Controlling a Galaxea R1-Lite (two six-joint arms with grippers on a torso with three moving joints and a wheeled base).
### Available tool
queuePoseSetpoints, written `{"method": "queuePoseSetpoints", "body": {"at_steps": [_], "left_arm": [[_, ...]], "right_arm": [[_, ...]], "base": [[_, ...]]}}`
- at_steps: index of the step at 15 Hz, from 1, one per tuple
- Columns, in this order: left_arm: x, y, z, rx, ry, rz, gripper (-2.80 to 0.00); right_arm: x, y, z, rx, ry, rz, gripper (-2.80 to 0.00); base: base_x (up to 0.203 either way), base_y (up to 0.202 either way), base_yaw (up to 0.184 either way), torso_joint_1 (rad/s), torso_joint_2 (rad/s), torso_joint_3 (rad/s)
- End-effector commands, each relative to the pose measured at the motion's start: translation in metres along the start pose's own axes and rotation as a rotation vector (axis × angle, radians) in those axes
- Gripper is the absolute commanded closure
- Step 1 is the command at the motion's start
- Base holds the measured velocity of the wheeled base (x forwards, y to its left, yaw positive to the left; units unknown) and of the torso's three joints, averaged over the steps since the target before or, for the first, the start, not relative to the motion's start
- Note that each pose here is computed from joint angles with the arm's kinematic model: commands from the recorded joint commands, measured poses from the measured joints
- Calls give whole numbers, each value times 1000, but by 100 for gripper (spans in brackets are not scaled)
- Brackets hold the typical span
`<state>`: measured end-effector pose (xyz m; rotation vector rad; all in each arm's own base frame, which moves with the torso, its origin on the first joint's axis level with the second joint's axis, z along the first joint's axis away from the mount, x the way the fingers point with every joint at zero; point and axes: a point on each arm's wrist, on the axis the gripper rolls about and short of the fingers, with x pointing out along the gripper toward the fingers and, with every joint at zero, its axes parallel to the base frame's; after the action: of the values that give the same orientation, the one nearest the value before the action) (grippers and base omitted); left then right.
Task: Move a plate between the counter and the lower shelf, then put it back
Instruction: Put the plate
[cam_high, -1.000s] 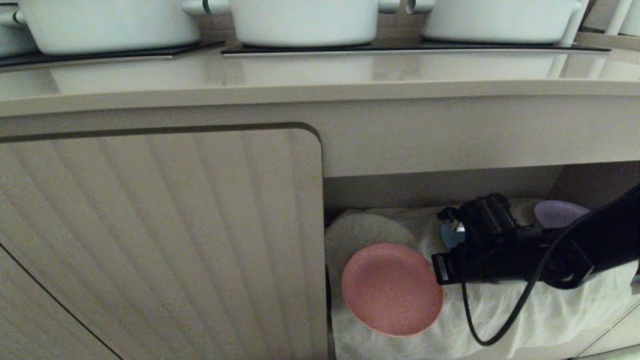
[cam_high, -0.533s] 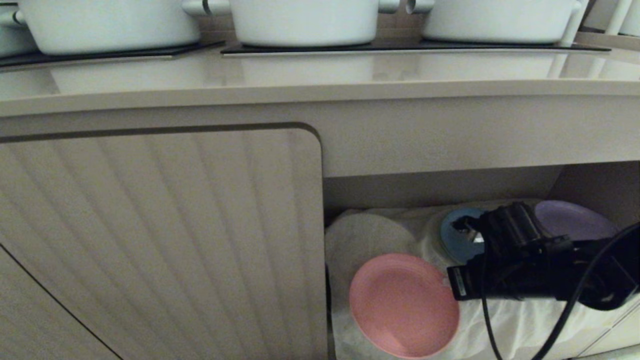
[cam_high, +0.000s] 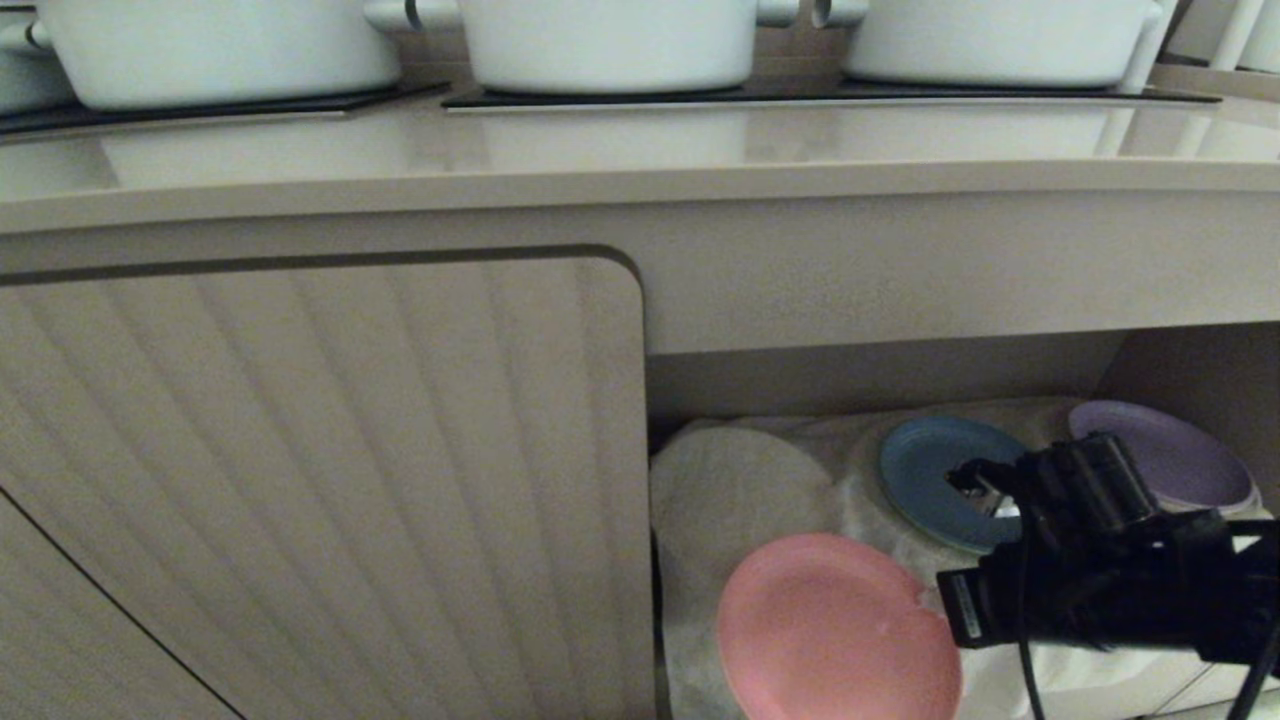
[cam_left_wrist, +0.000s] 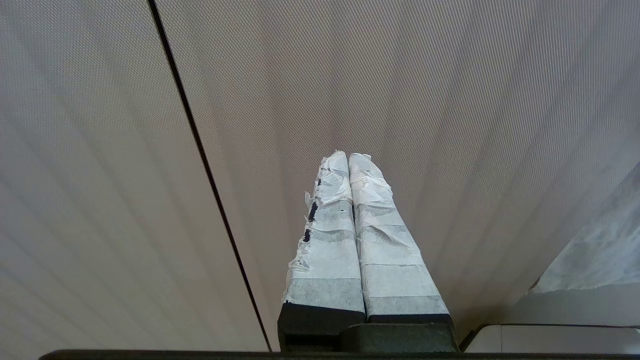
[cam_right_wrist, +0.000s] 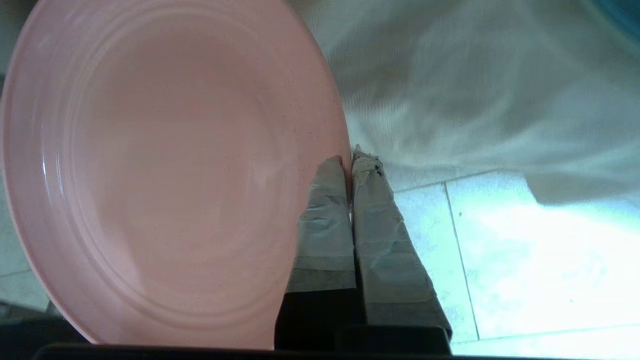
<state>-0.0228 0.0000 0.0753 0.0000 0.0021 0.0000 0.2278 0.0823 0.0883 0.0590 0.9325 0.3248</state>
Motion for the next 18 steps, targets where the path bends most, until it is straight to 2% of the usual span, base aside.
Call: {"method": "queuePoseSetpoints", "body": {"at_steps": [1,10,18], "left_arm": [[0,0,0,-1,-1,0,0],[0,0,0,0,-1,0,0],[0,0,0,0,-1,0,0]], "right_arm": [[-12,0,-6,-1,-22,6,0],[-62,-7,-58,17,-62,2,0],[-103,-16,-106,75,-30,-45,0]], "base": [[0,0,0,0,0,0],[0,0,0,0,0,0],[0,0,0,0,0,0]]}}
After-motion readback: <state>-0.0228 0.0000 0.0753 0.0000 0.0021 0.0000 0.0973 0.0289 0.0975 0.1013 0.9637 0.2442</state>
